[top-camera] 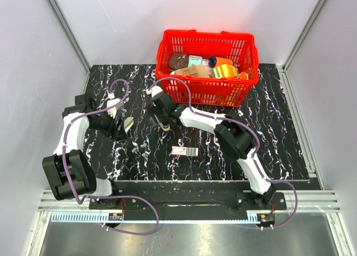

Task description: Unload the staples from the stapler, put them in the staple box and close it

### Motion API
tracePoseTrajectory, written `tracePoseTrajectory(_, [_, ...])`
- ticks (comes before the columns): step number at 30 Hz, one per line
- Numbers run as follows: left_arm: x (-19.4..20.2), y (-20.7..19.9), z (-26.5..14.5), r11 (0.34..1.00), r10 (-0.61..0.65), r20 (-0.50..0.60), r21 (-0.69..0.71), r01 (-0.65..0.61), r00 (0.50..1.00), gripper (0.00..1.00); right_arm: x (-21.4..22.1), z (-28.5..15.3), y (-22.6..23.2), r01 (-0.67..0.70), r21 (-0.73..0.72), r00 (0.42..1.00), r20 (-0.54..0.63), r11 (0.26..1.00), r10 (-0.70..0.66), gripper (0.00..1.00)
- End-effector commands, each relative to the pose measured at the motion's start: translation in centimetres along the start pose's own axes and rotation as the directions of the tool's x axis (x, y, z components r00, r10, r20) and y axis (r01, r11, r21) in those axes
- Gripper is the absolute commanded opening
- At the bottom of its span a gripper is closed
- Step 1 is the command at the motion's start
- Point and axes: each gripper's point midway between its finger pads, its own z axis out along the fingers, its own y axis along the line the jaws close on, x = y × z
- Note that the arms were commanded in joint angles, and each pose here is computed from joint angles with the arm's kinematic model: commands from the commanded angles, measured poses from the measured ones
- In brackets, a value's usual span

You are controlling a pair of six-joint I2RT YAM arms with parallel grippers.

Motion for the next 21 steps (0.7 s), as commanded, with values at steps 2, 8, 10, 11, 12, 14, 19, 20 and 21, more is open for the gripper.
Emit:
tracePoseTrajectory(2, [0.6, 0.4, 0.2, 0.999, 0.036, -0.006, -0.011, -0.036, 0.999, 0.79, -7.2, -6.3, 1.8, 0.050, -0.129, 0.981, 0.193, 0.990, -0.024, 0.86])
tracePoseTrajectory(8, [2.1, -0.2, 2.6, 0.995, 0.101, -0.106, -0.001, -0.102, 0.989, 0.75, -6.3, -9.8, 0.9, 0.000, -0.136, 0.971, 0.237, 0.991, 0.033, 0.76])
tracePoseTrajectory(10, [2.4, -0.5, 3.8, 0.989, 0.142, -0.148, -0.010, -0.146, 0.979, 0.75, -6.3, -11.3, 0.2, -0.028, -0.125, 0.964, 0.260, 0.992, 0.060, 0.75])
tracePoseTrajectory(11, [2.3, -0.5, 4.4, 0.985, 0.166, -0.158, -0.011, -0.170, 0.973, 0.75, -6.1, -11.9, 0.1, -0.041, -0.130, 0.961, 0.267, 0.991, 0.075, 0.74])
tracePoseTrajectory(12, [2.3, -1.1, 5.3, 0.979, 0.200, -0.176, 0.007, -0.202, 0.964, 0.75, -6.0, -12.4, 0.0, -0.054, -0.135, 0.957, 0.275, 0.989, 0.090, 0.73])
tracePoseTrajectory(14, [2.2, -1.1, 6.5, 0.966, 0.253, -0.202, 0.008, -0.257, 0.946, 0.75, -5.3, -13.2, -0.3, -0.074, -0.136, 0.954, 0.279, 0.988, 0.110, 0.72])
tracePoseTrajectory(19, [1.8, -0.4, 9.0, 0.948, 0.314, -0.239, 0.029, -0.316, 0.919, 0.75, -4.0, -14.3, -1.2, -0.114, -0.131, 0.952, 0.270, 0.985, 0.146, 0.66])
tracePoseTrajectory(20, [1.9, -0.3, 9.5, 0.946, 0.320, -0.249, 0.035, -0.322, 0.914, 0.74, -4.0, -14.5, -1.4, -0.120, -0.132, 0.950, 0.273, 0.984, 0.153, 0.65])
tracePoseTrajectory(21, [1.9, -0.2, 9.9, 0.944, 0.327, -0.257, 0.040, -0.328, 0.909, 0.74, -3.8, -14.8, -1.5, -0.129, -0.134, 0.948, 0.275, 0.983, 0.162, 0.64])
